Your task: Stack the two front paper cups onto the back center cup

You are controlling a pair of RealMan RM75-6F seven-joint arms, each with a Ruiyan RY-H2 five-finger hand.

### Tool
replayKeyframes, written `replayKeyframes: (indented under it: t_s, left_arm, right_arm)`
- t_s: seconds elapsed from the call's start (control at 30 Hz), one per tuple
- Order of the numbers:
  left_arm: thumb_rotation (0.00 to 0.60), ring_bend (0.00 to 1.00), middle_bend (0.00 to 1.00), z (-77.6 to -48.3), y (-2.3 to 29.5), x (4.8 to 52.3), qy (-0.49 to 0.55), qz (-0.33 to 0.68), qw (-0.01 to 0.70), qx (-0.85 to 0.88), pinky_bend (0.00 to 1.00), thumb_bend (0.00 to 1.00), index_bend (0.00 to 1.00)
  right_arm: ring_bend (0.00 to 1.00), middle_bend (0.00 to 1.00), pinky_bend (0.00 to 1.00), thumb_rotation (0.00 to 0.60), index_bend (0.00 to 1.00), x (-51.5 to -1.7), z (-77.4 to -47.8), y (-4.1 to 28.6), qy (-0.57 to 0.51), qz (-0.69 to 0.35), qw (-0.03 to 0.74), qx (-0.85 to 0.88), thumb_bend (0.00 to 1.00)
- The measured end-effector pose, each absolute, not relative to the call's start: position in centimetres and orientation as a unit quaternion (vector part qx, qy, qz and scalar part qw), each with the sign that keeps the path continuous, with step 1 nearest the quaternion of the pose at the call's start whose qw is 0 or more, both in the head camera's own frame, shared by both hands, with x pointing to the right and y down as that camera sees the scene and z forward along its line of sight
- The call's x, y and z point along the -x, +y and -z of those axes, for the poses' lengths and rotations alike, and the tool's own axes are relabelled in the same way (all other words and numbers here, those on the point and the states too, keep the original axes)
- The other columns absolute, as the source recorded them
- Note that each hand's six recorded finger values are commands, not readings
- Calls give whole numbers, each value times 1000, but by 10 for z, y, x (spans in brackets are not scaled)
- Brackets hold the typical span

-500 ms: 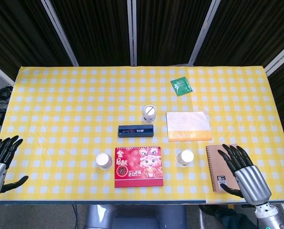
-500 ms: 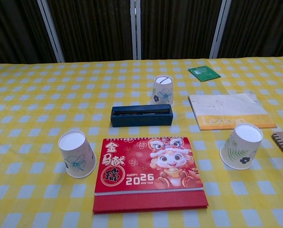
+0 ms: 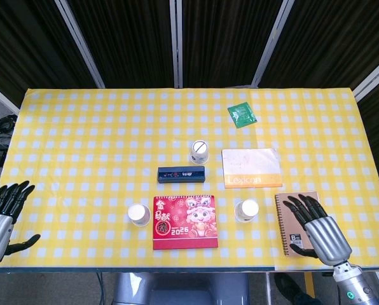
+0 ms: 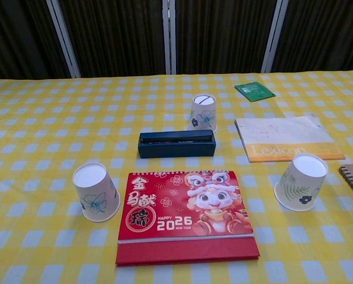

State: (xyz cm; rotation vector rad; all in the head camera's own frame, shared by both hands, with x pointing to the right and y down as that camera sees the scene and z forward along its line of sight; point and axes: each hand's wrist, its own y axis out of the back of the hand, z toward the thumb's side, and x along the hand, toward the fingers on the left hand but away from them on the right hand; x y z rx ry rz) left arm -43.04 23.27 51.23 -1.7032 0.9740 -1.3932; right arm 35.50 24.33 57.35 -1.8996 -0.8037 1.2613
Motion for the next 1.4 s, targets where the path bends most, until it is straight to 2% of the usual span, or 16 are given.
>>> replayKeyframes:
  t_s: [0.2, 0.4, 0.63, 1.07, 1.4]
  left_arm:
    - [600, 0, 0, -525, 229, 431, 365, 557, 347, 660, 0, 0, 0]
    - [600, 0, 0, -533, 226, 429, 359, 568, 345, 656, 0, 0, 0]
    - [600, 0, 0, -538, 225, 428, 355, 574, 343, 653, 0, 0, 0]
    - [600, 0, 0, -538, 224, 430, 357, 575, 335, 655, 0, 0, 0]
    - [600, 0, 0, -537, 223, 432, 359, 574, 333, 656, 0, 0, 0]
  right_arm:
    - [80, 214, 313, 600, 220, -349, -613, 227, -270, -488, 313, 769, 28]
    - [87, 208, 323, 600, 222, -334, -638, 214, -258, -475, 288, 791, 76]
    - [121, 220, 362, 600, 225, -315, -647, 194, -264, -458, 287, 799, 93]
    - [185, 294, 400, 600, 284, -285, -658, 186, -261, -442, 287, 809, 162]
    - [325, 412, 467, 600, 371, -280, -667, 183, -270, -445, 294, 802, 242]
